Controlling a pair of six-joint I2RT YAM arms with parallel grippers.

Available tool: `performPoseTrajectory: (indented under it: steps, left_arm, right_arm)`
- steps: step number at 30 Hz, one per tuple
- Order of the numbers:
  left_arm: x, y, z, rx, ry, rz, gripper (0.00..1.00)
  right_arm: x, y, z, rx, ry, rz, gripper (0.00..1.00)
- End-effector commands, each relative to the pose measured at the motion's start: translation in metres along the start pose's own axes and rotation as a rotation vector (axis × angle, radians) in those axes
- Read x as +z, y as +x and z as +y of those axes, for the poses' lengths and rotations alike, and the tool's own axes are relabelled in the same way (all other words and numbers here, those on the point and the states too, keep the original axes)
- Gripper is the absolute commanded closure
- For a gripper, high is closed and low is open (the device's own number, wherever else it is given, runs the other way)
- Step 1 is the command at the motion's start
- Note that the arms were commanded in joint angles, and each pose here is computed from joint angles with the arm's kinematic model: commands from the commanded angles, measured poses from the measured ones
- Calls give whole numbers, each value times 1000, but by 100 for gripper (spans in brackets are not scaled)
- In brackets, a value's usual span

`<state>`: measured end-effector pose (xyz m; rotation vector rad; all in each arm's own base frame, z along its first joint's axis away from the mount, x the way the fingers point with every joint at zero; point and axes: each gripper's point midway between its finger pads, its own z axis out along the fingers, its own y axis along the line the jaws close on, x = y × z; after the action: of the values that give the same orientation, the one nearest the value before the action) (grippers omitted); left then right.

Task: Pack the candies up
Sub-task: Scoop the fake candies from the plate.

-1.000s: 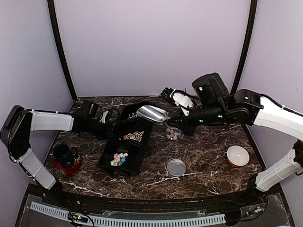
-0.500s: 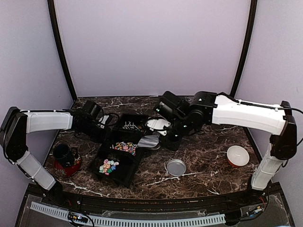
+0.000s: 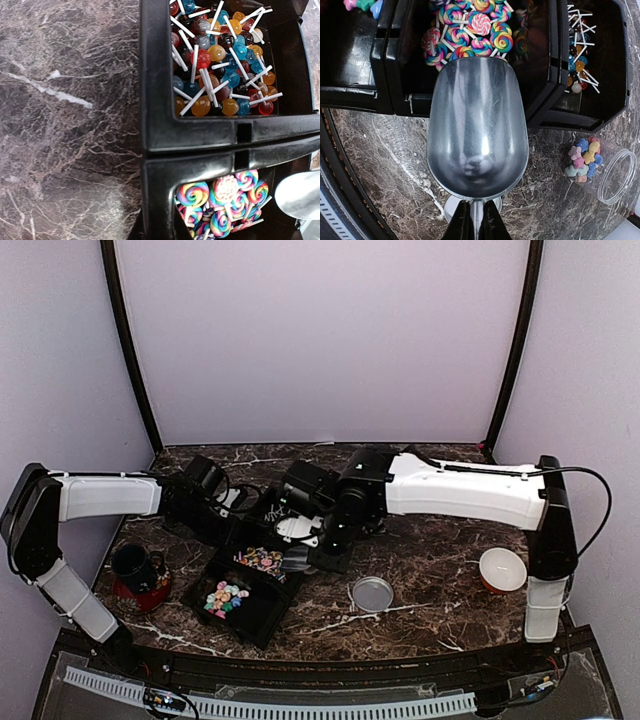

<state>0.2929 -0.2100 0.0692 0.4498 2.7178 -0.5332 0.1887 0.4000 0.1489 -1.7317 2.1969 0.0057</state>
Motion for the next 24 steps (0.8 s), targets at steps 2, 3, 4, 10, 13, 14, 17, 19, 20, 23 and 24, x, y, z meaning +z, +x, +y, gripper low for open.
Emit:
performPoseTrajectory:
  steps: [2,3,4,10,13,14,17,19,20,23,24]
  left_arm:
    - [-15,-26,-17,60,30,-96,100]
    - [-16,-27,-17,64,25,-98,100]
    - [-15,-27,-16,69,15,-101,100]
    - [-19,-30,-17,97,-1,-122,100]
    - [-21,-33,-21,117,8,-139,100]
    - [-23,-34,-22,121,11,-147,100]
    - [-29,-39,-28,141,31,-182,100]
    - [-34,-43,-32,153,49,-212,100]
    - [-36,-44,-34,159,56,-221,100]
    - [-38,-45,-37,171,70,-233,100]
    - [-39,-46,-39,175,78,-236,100]
  right_arm:
    - [2,-11,-2,-60,65,38,100]
    - [3,-13,-2,-69,73,46,100]
    - [6,-14,-2,-78,82,58,100]
    - [21,-24,1,-109,75,69,100]
    - [29,-29,7,-126,53,66,100]
    - [32,-30,9,-132,45,68,100]
    - [43,-35,18,-153,8,64,100]
    - [50,-39,24,-164,-20,58,100]
    - [55,-40,28,-171,-38,56,100]
    - [63,-46,41,-189,-101,35,100]
    - [66,-49,45,-194,-123,23,100]
